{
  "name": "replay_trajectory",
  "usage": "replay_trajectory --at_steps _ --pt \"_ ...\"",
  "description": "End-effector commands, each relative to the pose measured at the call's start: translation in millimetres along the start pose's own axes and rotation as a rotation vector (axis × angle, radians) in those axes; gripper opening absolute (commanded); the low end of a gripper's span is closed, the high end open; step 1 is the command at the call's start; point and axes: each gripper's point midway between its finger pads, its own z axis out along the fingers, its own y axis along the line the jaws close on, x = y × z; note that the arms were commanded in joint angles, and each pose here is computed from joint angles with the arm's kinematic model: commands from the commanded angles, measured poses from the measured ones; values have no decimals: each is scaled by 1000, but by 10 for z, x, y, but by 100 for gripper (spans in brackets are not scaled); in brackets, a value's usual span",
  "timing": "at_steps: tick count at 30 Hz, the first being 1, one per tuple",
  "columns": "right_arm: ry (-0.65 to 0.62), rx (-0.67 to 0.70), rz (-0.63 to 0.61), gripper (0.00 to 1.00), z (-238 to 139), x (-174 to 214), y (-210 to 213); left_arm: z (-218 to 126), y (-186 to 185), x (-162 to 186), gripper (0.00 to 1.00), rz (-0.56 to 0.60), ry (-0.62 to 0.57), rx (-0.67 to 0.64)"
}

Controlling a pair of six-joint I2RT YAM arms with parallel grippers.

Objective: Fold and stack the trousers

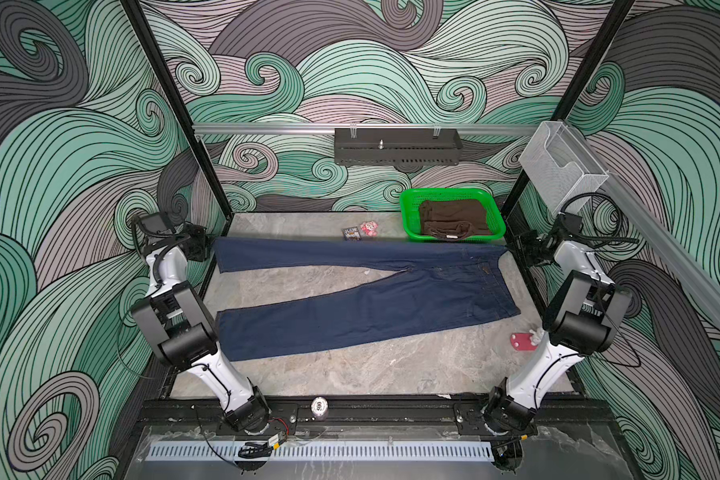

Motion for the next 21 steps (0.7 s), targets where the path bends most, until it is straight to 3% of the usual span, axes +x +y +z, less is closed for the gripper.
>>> replay_trajectory --at_steps 1,10,21 --pt "-50 2 -92 0 -200 -81 -26 -361 -39 -45 0 42 -55 67" --pt "-140 33 -206 0 -415 -109 -117 -914 542 295 0 8 -117 49" --pt "-183 70 -251 0 -593 1 -310 -1260 793 596 0 32 -141 45"
